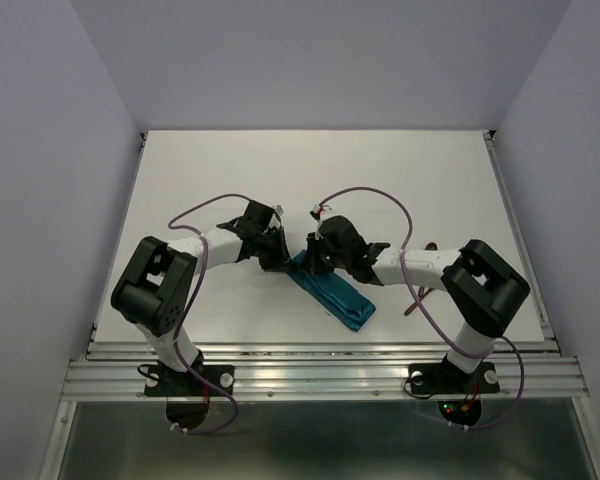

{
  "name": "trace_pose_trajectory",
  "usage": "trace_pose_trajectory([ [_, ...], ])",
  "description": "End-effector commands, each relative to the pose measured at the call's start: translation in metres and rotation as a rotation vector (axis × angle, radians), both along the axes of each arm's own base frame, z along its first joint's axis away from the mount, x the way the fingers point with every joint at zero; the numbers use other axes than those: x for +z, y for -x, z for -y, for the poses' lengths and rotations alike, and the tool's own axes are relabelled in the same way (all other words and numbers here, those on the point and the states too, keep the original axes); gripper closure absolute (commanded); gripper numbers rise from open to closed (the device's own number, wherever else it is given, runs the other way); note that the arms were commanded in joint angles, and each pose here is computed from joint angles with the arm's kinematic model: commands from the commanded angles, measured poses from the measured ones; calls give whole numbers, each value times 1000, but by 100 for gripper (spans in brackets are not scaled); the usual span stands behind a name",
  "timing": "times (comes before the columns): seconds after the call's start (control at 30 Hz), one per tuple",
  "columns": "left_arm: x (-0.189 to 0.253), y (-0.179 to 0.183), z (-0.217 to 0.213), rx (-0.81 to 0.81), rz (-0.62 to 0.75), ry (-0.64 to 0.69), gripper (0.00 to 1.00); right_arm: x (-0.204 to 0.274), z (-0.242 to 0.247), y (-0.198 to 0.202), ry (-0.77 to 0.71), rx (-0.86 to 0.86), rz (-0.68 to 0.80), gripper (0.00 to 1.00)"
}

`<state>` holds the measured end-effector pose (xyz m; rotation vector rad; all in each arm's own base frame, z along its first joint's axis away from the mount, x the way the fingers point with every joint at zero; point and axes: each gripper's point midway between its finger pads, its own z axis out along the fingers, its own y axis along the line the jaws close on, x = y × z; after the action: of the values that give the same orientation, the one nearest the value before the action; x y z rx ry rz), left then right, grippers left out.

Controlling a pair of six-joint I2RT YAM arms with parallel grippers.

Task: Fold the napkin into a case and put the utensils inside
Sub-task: Pick up the top corner of the smaller rectangle folded napkin from the center of the board, then grasp the top corner of the smaller rectangle folded napkin from the folded napkin.

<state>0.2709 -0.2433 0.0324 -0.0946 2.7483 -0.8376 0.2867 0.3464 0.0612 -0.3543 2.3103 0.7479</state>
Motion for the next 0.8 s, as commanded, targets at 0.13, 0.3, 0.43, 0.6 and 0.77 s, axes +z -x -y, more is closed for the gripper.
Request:
trace_pose_trajectory([
  [0.13,-2,-14,9,17,17,21,100,23,12,-7,-76,-57,36,99],
  [0.3,-8,-10,7,21,1,11,100,16,21,-2,-72,-67,10,99],
  [0.43,-8,-11,7,23,3,9,100,16,23,1,-81,-78,0,99],
  [0.6,0,-12,9,15,21,8,100,15,27,1,-125,-115,-34,99],
  [0.77,13,-10,10,6,66,-88,94,15,27,-1,-162,-122,-58,99],
])
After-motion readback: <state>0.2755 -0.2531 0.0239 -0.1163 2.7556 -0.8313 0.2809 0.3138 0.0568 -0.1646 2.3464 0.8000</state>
